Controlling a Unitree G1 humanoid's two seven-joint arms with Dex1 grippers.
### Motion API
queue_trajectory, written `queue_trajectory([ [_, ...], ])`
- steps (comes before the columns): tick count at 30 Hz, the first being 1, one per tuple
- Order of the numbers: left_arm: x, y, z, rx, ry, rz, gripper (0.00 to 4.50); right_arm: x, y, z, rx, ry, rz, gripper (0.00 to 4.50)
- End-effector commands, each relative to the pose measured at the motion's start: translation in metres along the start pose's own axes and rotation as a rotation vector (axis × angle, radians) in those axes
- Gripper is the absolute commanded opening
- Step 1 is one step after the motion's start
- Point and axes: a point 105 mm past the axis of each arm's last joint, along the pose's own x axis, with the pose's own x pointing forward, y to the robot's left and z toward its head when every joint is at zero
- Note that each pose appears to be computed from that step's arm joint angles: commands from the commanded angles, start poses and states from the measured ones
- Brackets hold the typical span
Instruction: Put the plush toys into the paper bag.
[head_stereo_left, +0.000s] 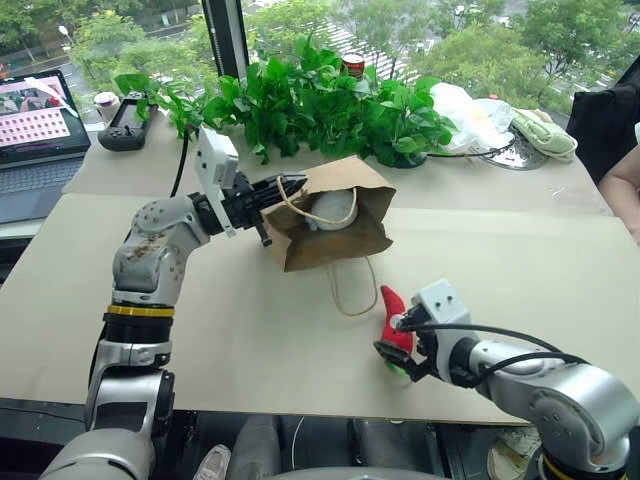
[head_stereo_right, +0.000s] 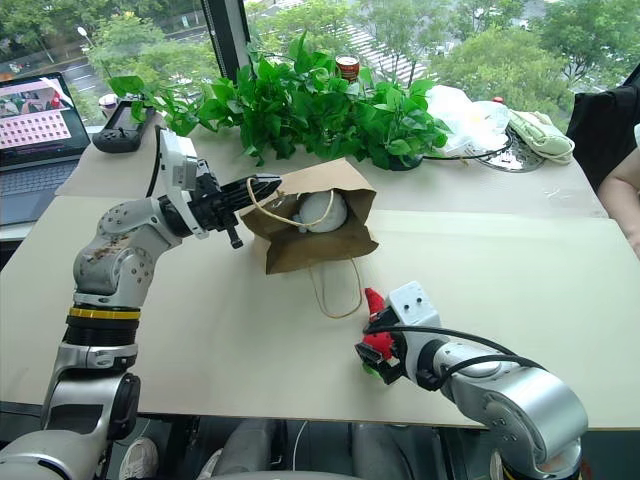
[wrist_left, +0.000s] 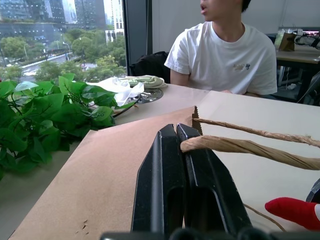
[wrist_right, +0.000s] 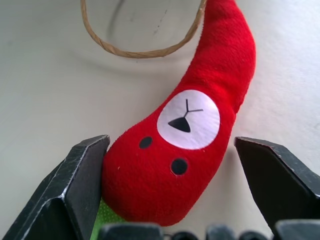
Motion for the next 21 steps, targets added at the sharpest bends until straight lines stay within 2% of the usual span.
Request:
queue_trajectory([
  [1, 0.004, -0.001, 0.014, 0.038, -0.028, -0.018, 0.0, -0.002, -0.003, 0.009, -0.028, -0.03, -0.03, 3.39],
  [2, 0.004, -0.001, 0.014, 0.038, -0.027, -0.018, 0.0, -0.002, -0.004, 0.009, -0.034, -0.031, -0.03, 3.2],
  [3, 0.004, -0.001, 0.014, 0.038, -0.027, -0.018, 0.0, -0.003, -0.005, 0.01, -0.037, -0.032, -0.03, 2.74],
  [6, 0.004, -0.001, 0.014, 0.04, -0.027, -0.017, 0.0, -0.006, -0.008, 0.01, -0.047, -0.027, -0.025, 1.82],
  [7, 0.004, -0.001, 0.014, 0.04, -0.028, -0.017, 0.0, -0.009, -0.01, 0.01, -0.052, -0.03, -0.023, 1.31],
  [9, 0.004, -0.001, 0.015, 0.042, -0.029, -0.017, 0.0, -0.018, -0.012, 0.016, -0.064, -0.063, 0.007, 0.89],
  [13, 0.004, -0.001, 0.015, 0.043, -0.027, -0.014, 0.0, -0.032, -0.019, 0.036, -0.092, -0.151, 0.016, 0.89],
  [15, 0.003, 0.0, 0.015, 0.042, -0.027, -0.011, 0.0, -0.043, -0.021, 0.057, -0.131, -0.243, 0.029, 0.89],
  [18, 0.002, 0.0, 0.015, 0.041, -0.026, -0.007, 0.0, -0.054, -0.013, 0.085, -0.184, -0.342, 0.079, 0.89],
  [21, 0.002, 0.0, 0.016, 0.04, -0.025, -0.008, 0.0, -0.047, 0.001, 0.101, -0.214, -0.366, 0.138, 0.89],
])
